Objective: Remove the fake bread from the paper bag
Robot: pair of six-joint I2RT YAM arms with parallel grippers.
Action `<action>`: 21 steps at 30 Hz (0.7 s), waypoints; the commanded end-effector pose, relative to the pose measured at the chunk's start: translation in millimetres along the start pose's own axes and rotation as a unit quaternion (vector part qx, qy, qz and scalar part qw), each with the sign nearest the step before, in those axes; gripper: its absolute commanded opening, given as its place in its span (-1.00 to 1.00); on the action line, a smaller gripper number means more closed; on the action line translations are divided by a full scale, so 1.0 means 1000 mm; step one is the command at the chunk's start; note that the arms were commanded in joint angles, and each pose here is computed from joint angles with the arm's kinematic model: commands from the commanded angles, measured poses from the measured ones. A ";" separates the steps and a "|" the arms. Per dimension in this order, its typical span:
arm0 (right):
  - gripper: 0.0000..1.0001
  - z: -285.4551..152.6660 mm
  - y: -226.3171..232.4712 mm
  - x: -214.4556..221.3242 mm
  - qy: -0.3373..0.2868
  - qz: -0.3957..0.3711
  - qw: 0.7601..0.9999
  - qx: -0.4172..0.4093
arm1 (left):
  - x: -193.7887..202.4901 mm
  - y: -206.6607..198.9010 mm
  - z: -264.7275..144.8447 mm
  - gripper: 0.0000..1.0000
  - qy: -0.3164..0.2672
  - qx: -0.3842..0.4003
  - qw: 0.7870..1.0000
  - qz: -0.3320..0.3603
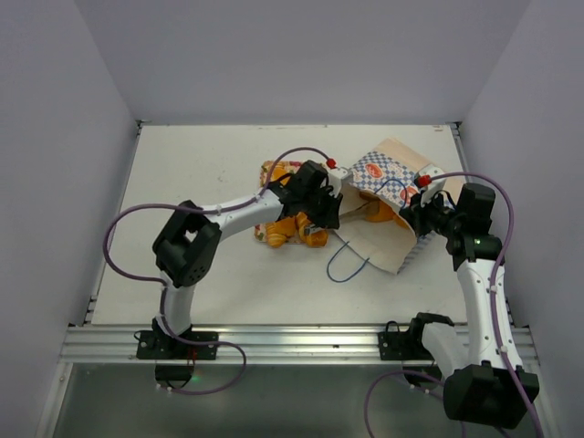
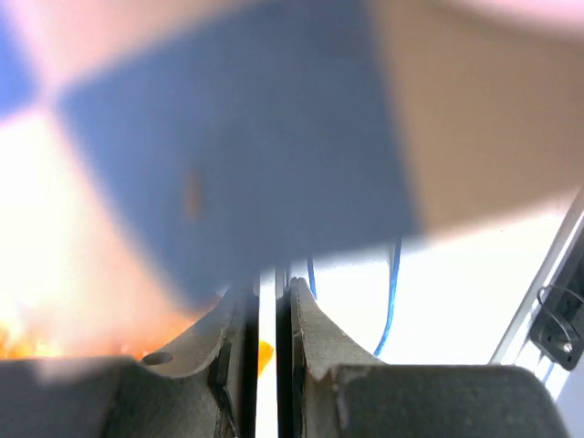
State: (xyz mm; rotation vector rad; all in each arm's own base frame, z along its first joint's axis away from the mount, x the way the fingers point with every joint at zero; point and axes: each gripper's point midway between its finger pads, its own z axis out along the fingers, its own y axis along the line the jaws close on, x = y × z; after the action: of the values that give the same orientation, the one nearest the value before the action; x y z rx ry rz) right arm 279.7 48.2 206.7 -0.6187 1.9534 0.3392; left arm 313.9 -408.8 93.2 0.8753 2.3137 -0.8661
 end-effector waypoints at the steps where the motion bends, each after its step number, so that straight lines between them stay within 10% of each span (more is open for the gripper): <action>1: -1.00 -0.008 -0.005 -0.022 -0.028 -0.014 0.999 0.013 | -0.027 -0.022 -0.043 -1.00 -0.049 0.018 0.999 0.012; 21: -1.00 -0.018 -0.033 -0.028 -0.041 0.015 0.994 0.101 | 0.049 -0.046 -0.144 -1.00 -0.054 0.023 0.998 0.005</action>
State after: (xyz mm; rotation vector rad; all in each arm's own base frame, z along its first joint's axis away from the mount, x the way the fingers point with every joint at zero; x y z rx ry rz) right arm 285.7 29.5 216.8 -0.4916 1.9563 0.2493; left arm 224.0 -321.8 141.5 0.8507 2.2963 -0.8940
